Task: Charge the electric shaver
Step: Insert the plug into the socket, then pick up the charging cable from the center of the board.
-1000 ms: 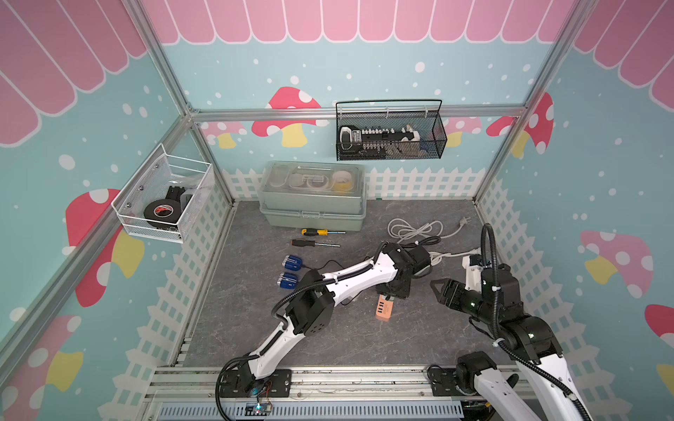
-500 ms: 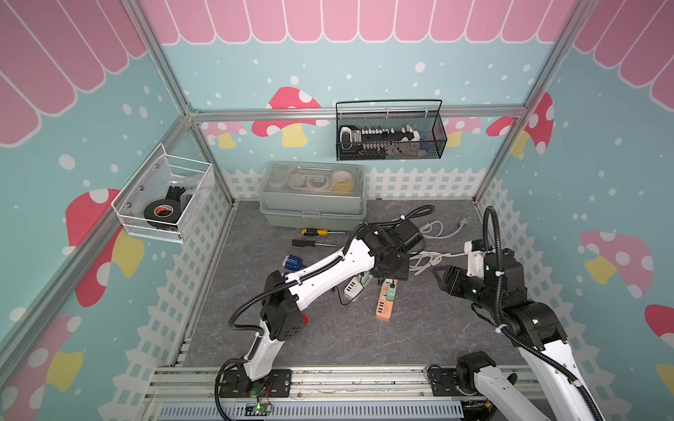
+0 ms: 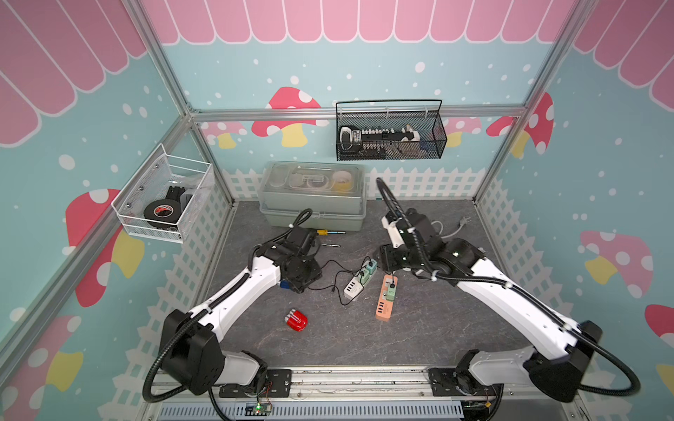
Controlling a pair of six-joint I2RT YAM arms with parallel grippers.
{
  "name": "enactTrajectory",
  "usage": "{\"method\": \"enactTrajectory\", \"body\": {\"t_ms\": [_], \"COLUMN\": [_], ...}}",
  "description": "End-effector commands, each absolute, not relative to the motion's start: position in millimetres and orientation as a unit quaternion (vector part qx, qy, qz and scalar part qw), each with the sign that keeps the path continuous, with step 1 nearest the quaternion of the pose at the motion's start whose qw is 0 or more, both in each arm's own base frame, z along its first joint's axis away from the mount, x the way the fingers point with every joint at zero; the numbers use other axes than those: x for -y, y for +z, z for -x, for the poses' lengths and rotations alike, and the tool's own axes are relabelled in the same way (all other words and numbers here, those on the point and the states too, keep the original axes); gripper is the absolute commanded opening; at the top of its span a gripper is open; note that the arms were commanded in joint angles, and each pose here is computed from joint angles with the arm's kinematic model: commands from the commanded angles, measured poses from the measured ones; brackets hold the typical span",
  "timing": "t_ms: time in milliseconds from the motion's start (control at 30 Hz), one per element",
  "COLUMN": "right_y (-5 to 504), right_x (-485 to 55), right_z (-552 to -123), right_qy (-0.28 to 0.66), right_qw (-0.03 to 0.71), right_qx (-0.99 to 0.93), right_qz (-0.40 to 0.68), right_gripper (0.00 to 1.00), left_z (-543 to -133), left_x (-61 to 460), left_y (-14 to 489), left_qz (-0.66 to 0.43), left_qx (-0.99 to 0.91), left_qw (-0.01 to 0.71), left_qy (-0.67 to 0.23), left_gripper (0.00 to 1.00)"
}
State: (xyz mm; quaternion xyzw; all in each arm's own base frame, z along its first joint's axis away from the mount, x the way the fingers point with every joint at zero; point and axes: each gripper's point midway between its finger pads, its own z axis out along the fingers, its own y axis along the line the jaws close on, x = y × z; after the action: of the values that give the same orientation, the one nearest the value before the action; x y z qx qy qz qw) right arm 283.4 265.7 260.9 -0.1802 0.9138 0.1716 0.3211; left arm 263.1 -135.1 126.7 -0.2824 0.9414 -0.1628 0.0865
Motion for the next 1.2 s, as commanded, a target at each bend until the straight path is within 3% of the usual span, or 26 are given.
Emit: {"method": "enactTrajectory", "body": {"t_ms": [0, 267, 567, 1167], "right_y": [244.5, 169.5, 86.6, 32.5], "right_x": [-290.1, -351.2, -373.4, -384.1], "right_z": [-288.0, -302.7, -289.3, -320.6], "right_qy": [0.149, 0.156, 0.025, 0.025], "right_qw": [0.295, 0.171, 0.027, 0.029], "right_qx": [-0.923, -0.962, -0.995, -0.999], "right_qz": [0.196, 0.148, 0.09, -0.029], "right_gripper": [0.55, 0.47, 0.38, 0.34], "left_z": [-267.3, -229.5, -209.4, -196.8], "left_x": [127.2, 82.3, 67.2, 68.8], "left_y": [137.1, 123.4, 134.9, 146.2], "left_qz": [0.329, 0.398, 0.435, 0.427], "left_qx": [-0.911, -0.888, -0.867, -0.866], "left_qw": [0.101, 0.083, 0.098, 0.106], "left_qy": [-0.228, -0.213, -0.224, -0.237], "left_gripper": [0.42, 0.42, 0.4, 0.36]}}
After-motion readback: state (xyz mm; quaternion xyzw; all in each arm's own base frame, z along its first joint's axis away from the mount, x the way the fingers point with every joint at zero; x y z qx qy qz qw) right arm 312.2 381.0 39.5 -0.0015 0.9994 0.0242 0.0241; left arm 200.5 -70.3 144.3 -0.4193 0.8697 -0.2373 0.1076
